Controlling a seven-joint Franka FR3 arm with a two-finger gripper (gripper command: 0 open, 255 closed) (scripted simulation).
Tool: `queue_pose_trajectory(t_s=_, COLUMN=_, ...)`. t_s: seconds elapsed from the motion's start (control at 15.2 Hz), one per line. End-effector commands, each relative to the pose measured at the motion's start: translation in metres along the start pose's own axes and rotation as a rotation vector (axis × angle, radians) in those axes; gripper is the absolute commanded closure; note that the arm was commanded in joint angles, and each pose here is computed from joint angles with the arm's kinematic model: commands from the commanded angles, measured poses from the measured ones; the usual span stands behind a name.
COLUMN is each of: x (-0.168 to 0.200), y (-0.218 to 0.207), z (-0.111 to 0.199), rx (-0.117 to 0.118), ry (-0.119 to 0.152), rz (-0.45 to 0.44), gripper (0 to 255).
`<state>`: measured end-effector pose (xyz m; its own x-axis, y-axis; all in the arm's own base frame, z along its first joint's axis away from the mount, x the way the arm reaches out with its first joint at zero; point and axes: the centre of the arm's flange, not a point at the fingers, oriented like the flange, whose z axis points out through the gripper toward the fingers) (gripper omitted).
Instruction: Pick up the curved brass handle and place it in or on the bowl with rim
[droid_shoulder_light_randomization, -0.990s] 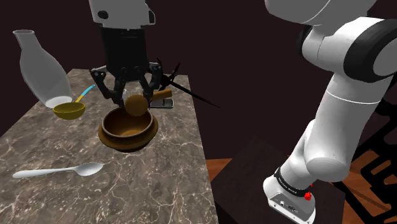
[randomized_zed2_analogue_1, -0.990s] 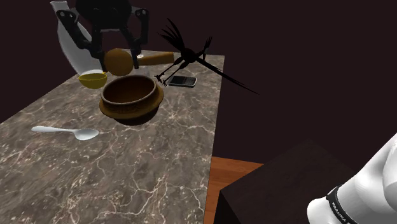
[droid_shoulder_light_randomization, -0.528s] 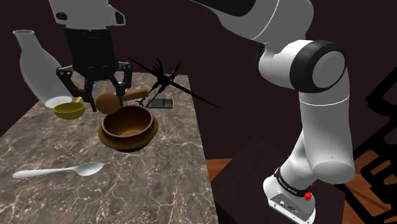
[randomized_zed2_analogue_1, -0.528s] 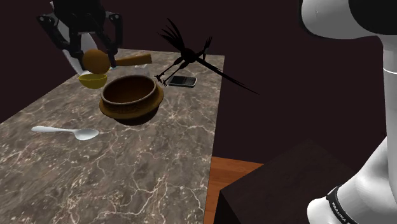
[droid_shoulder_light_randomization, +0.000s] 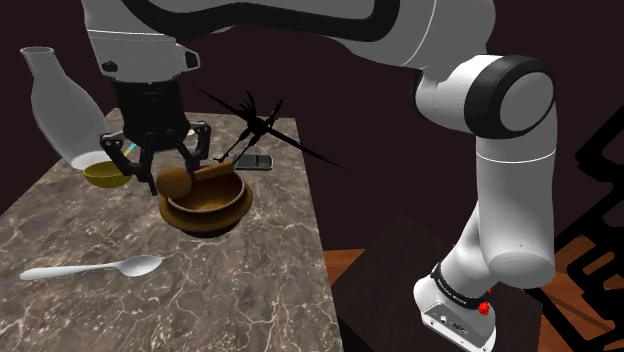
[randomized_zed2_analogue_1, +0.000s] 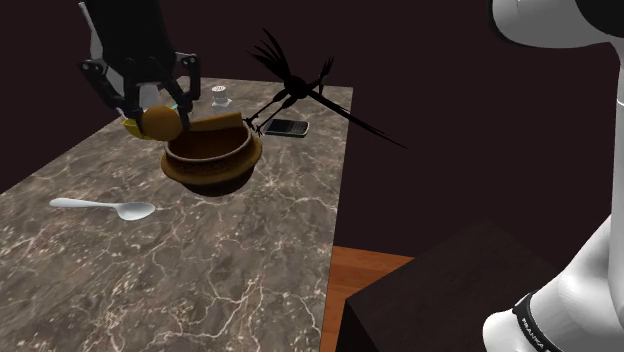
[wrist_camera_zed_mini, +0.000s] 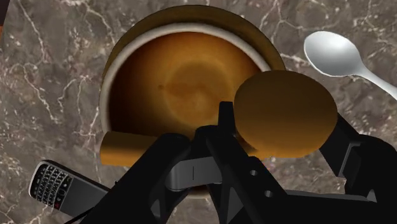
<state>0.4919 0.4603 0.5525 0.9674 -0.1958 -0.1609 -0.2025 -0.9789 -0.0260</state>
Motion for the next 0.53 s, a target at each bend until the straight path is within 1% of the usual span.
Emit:
queue_pose_trajectory(t_s=0.0, x=0.0015, y=0.0003, z=0.0123, rx=0.000, ry=0.000, rz=0.000, gripper=255)
queue_pose_trajectory(t_s=0.07, x=0.0021, y=0.0004, z=0.0161, rx=0.000, ry=0.000, rz=0.000, gripper=255)
queue_pose_trajectory(t_s=0.46, x=0.0021, y=0.0004, z=0.0161, rx=0.000, ry=0.000, rz=0.000, gripper=255)
